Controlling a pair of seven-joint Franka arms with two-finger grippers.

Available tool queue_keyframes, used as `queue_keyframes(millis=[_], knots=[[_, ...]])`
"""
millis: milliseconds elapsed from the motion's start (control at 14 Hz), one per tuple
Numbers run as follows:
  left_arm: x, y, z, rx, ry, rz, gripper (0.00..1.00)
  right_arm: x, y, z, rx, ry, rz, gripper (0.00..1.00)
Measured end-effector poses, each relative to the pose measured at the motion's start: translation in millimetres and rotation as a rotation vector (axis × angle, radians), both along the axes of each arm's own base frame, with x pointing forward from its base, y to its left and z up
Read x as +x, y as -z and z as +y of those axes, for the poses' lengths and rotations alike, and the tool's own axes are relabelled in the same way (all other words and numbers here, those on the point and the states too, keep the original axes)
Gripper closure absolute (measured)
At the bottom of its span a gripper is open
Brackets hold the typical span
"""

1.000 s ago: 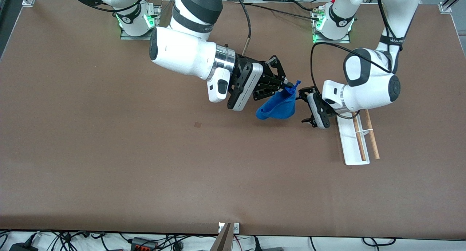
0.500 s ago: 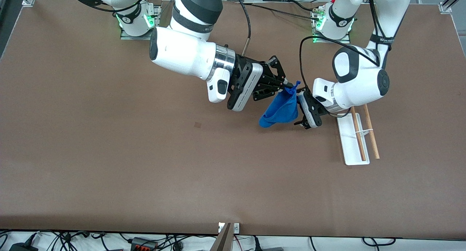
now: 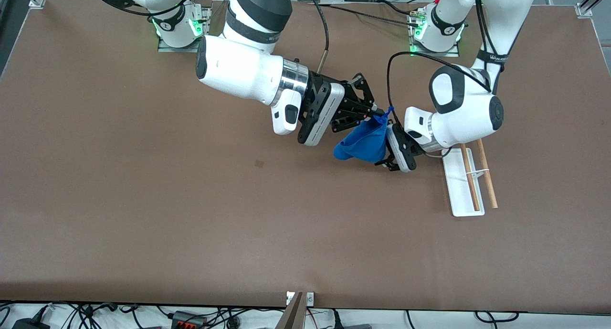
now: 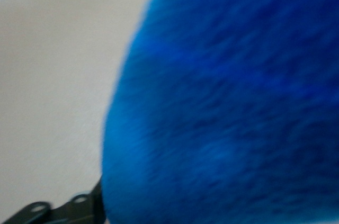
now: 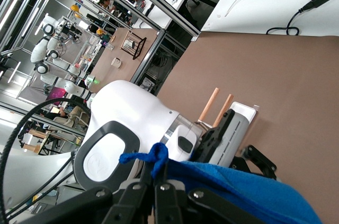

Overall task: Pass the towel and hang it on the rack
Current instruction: 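Grasp the towel with the left gripper while the right gripper releases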

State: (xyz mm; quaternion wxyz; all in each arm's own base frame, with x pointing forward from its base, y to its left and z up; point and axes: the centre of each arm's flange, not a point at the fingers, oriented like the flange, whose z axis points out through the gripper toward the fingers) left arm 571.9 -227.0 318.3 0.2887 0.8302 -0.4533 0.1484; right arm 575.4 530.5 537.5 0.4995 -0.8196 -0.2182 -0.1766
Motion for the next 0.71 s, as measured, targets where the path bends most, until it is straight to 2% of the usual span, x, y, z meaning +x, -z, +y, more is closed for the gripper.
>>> queue_keyframes(millis=[429,643,714], knots=[[-1.4,2.6,-4.2,-0.01,-0.014,0.015,0.97,-0.5,1.1,0.4,-0.004,-0.002,-0.003,0.97],[-1.0,2.5,-3.0,-0.01,-0.052,0.048,0.97,-1.4,3.8,1.2,-0.009,-0.004,0.0,0.97],[-0.9,3.2,-1.0,-0.011,-0.056,0.059,0.97,-2.0,5.9,1.8,-0.012,-0.006,0.002,0.91]])
